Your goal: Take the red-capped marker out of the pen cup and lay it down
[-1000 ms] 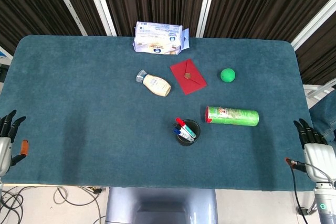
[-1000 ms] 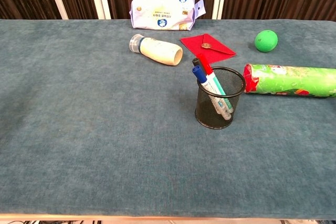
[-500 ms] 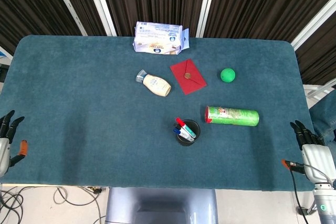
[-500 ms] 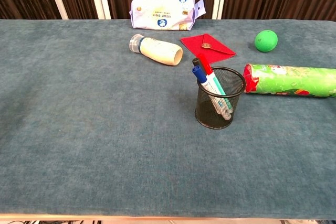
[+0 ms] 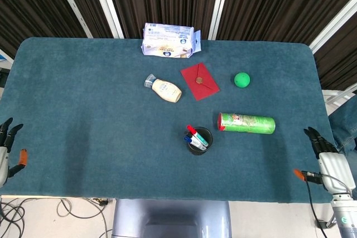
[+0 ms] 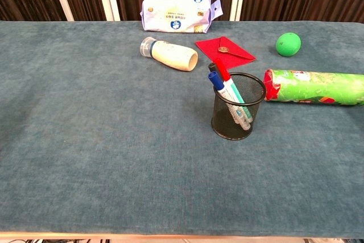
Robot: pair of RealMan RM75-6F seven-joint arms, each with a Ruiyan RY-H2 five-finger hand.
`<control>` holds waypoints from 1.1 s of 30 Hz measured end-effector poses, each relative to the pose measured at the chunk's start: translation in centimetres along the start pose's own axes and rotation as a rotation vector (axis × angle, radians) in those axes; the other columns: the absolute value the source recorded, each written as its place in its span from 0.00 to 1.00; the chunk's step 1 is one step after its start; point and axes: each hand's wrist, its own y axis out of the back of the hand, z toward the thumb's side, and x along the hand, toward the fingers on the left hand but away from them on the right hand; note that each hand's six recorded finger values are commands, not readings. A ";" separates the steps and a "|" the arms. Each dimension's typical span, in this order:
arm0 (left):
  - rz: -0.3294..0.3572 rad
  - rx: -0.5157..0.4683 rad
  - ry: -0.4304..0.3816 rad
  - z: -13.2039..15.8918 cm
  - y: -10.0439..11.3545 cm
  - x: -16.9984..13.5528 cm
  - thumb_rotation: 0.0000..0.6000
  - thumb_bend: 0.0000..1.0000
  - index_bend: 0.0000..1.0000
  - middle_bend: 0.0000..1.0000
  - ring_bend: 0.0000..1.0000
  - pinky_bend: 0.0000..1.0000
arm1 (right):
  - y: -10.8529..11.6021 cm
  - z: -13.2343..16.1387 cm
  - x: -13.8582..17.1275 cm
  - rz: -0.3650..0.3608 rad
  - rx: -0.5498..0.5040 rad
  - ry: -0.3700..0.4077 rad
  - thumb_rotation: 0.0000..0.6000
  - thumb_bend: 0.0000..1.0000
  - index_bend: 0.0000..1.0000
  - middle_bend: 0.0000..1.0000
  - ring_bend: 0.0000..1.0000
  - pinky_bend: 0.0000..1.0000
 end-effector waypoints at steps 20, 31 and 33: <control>0.015 0.006 0.016 -0.1 0.0 0.1 1.00 0.50 0.12 0.01 0.05 0.05 | -1.2 9.3 -13.3 0.415 -0.288 0.198 1.00 0.13 0.23 0.08 0.16 0.23; 0.006 0.004 0.022 -0.2 -0.1 0.2 1.00 0.50 0.12 0.00 0.05 0.05 | -4.3 16.2 -17.0 0.530 -0.395 0.233 1.00 0.20 0.29 0.08 0.16 0.23; 0.005 0.002 0.023 -0.2 -0.1 0.2 1.00 0.50 0.12 0.00 0.05 0.05 | -4.8 17.0 -17.1 0.547 -0.409 0.237 1.00 0.20 0.30 0.08 0.16 0.23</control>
